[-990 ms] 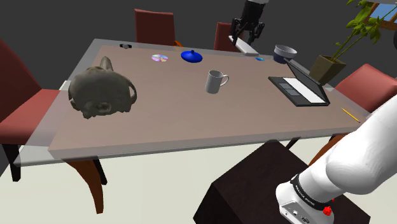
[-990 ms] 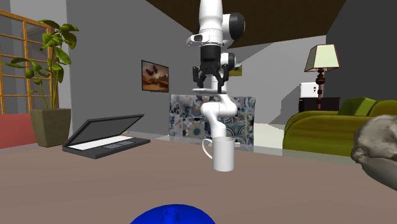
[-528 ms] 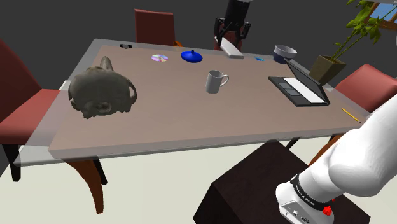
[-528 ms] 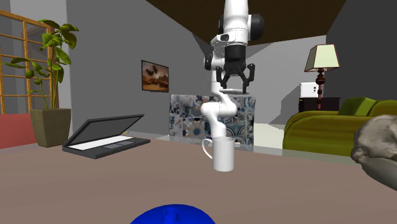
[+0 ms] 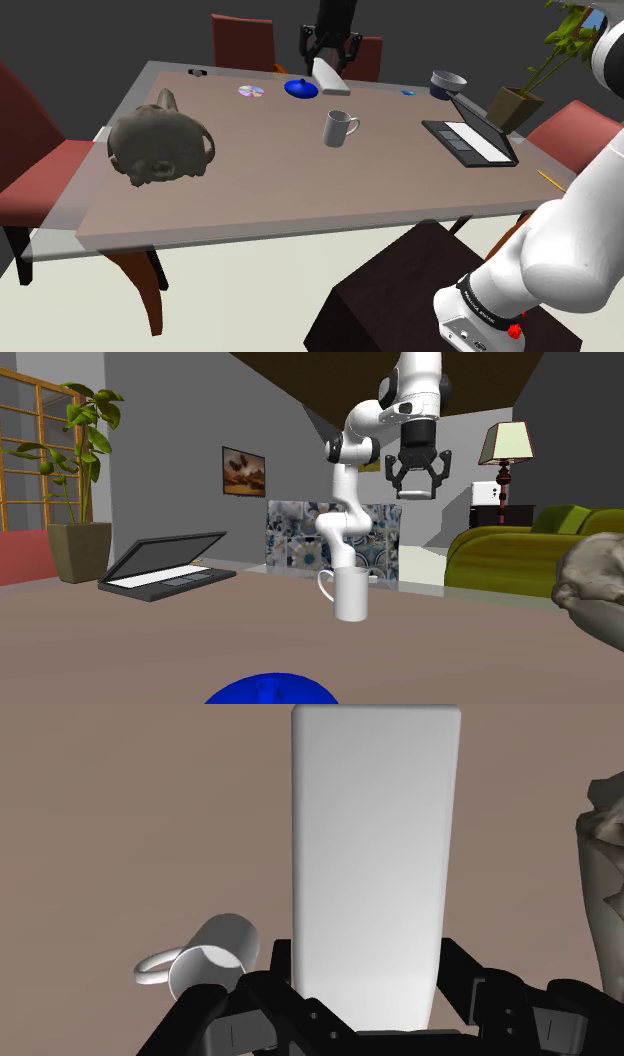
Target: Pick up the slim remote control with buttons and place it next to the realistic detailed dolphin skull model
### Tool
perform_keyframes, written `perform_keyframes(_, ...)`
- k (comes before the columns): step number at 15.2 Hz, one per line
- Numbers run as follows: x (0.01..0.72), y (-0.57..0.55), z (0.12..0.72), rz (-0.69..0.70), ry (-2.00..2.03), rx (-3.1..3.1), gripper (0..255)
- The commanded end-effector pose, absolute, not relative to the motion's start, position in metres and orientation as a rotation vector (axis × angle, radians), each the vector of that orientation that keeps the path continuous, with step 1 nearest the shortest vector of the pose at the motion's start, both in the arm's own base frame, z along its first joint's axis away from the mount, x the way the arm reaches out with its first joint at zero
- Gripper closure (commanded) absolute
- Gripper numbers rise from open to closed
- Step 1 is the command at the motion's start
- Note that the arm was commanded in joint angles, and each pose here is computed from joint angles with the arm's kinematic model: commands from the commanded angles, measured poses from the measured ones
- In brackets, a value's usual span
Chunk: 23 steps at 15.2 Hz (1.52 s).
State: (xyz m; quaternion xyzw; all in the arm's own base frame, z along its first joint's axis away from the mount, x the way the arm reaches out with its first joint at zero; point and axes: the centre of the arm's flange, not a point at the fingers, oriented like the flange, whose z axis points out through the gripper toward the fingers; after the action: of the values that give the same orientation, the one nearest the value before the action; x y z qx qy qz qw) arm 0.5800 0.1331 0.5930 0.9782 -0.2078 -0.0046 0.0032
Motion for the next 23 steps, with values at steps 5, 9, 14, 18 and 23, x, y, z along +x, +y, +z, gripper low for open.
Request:
perform_keyframes(5,0.587,0.212,0.595,-0.014,-0.654,3.067,255)
perform_keyframes(9,0.591,0.264,0.595,-0.014,-0.654,3.067,255)
perform_keyframes(14,0.594,0.288,0.58,-0.014,-0.654,3.067,255)
perform_keyframes(18,0.594,0.288,0.559,-0.014,-0.654,3.067,255)
perform_keyframes(23,0.594,0.288,0.532,-0.014,-0.654,3.067,255)
